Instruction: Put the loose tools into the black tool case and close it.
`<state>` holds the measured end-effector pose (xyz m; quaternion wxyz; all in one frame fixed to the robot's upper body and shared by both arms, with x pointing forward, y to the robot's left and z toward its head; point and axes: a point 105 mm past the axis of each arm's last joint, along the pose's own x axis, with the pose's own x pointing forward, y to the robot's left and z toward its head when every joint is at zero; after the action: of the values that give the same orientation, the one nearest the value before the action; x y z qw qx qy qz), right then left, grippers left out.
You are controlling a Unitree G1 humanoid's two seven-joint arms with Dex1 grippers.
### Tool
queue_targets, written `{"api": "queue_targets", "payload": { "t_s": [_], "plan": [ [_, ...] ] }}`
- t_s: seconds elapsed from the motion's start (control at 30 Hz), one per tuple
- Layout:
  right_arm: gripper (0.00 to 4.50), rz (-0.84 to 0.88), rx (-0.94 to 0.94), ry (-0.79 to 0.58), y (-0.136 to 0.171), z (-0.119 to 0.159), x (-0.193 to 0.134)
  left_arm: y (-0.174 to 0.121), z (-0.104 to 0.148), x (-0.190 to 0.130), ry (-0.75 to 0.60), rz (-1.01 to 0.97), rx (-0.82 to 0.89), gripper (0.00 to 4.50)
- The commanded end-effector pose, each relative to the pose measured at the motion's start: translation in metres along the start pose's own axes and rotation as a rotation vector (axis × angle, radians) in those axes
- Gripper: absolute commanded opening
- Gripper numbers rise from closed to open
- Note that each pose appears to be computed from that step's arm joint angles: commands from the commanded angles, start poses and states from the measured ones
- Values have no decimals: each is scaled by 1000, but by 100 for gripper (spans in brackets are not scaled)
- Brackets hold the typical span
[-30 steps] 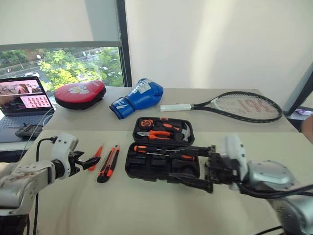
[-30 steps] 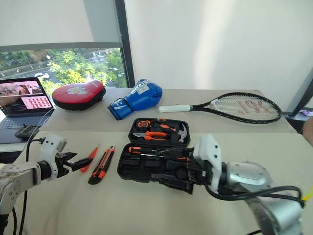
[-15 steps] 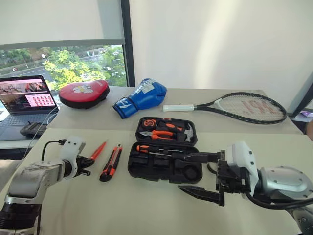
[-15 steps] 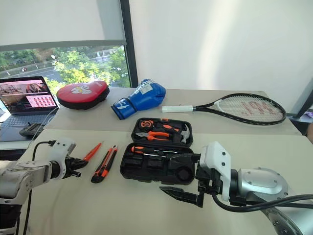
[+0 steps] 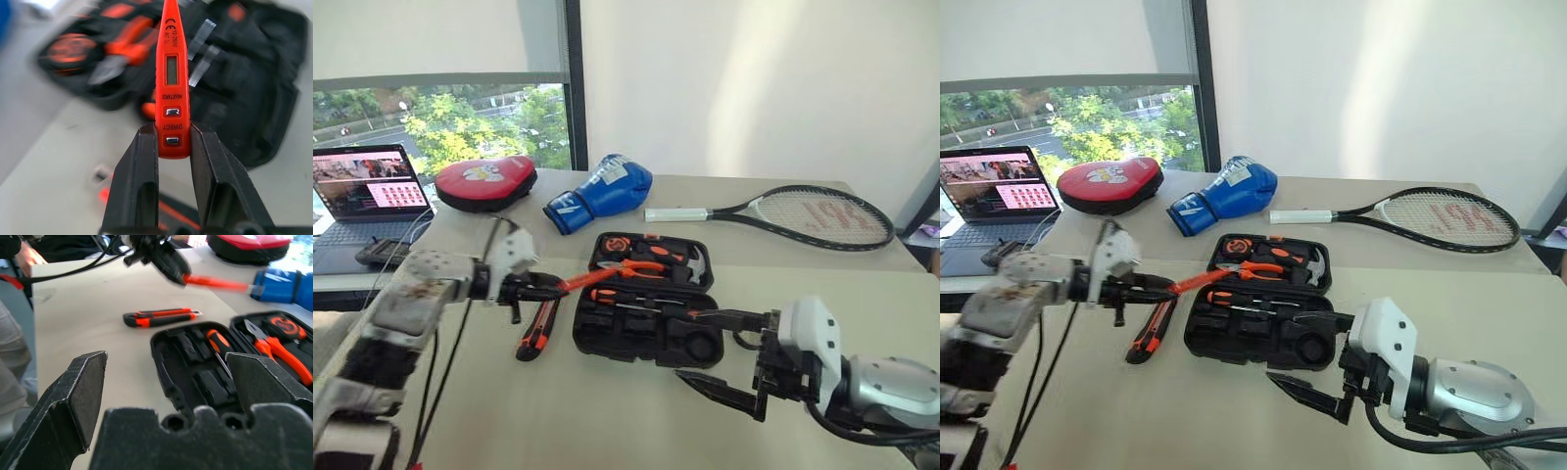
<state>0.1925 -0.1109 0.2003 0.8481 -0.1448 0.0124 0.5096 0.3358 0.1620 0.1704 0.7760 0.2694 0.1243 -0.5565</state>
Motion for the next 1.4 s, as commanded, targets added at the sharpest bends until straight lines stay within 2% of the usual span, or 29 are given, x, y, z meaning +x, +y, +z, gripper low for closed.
{"api": "queue_targets", "payload": {
  "t_s": [0.03, 0.23, 0.47, 1.2, 1.4],
  "plan": [
    [450, -15, -54, -7, 7, 8, -9, 6, 2, 17, 109, -82, 188, 45],
    [450, -53, -29, 30, 6, 3, -22, 7, 3, 43, 171, -185, 246, 45],
    [450, -73, -25, 42, 6, 2, -27, -1, 2, 54, 196, -258, 245, 45],
    [450, -85, -19, 52, 9, 0, -31, 14, -10, 48, 295, -222, 200, 45],
    [450, -89, -17, 52, 9, -1, -31, 7, -8, 53, 278, -263, 217, 45]
  ]
}}
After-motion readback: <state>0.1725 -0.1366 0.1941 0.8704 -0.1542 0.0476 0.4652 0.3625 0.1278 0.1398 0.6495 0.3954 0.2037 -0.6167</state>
